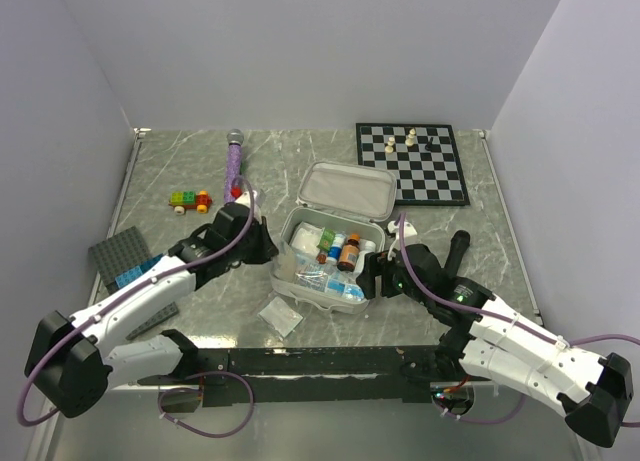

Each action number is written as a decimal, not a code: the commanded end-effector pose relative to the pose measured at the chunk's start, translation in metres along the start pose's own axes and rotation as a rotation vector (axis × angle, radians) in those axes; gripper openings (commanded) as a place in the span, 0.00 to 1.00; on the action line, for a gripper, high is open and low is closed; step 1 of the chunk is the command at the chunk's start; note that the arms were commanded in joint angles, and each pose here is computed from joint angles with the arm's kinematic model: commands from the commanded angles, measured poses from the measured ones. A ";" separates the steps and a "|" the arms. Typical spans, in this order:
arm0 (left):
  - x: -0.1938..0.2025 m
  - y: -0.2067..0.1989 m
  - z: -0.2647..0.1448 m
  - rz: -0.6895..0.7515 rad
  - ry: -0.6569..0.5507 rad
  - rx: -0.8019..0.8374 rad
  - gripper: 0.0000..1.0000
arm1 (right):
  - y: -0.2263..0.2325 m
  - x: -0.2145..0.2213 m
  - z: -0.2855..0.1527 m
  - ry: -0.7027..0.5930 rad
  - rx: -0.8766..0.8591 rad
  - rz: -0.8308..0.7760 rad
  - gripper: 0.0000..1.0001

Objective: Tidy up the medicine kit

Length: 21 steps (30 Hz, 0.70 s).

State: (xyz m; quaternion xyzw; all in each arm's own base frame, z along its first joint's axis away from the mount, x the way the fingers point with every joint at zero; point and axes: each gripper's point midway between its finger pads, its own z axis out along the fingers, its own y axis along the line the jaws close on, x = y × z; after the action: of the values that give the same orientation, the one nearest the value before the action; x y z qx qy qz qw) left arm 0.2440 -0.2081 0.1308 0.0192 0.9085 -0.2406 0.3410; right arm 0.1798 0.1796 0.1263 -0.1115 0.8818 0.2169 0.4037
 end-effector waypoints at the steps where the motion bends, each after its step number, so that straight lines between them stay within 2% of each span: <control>1: -0.043 -0.044 -0.028 -0.079 -0.108 0.148 0.01 | 0.005 -0.013 -0.002 -0.051 -0.021 0.006 0.83; 5: -0.062 -0.051 -0.038 -0.213 -0.184 0.157 0.01 | 0.006 -0.013 -0.002 -0.054 -0.025 0.010 0.83; 8: -0.069 -0.061 -0.041 -0.288 -0.232 0.222 0.01 | 0.006 -0.014 -0.003 -0.058 -0.029 0.013 0.83; 13: -0.068 -0.054 -0.027 -0.351 -0.205 0.089 0.01 | 0.005 -0.013 -0.006 -0.067 -0.030 0.015 0.82; 17: -0.064 -0.061 -0.021 -0.403 -0.210 0.062 0.01 | 0.003 -0.011 -0.007 -0.070 -0.028 0.019 0.83; 21: -0.061 -0.063 -0.016 -0.519 -0.240 0.030 0.01 | 0.002 -0.008 -0.007 -0.071 -0.032 0.027 0.83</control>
State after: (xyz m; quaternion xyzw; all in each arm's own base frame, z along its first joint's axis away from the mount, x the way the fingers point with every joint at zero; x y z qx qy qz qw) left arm 0.2579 -0.2449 0.1866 -0.1571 0.8643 -0.3179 0.3566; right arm 0.1778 0.1777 0.1343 -0.1065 0.8716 0.2310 0.4192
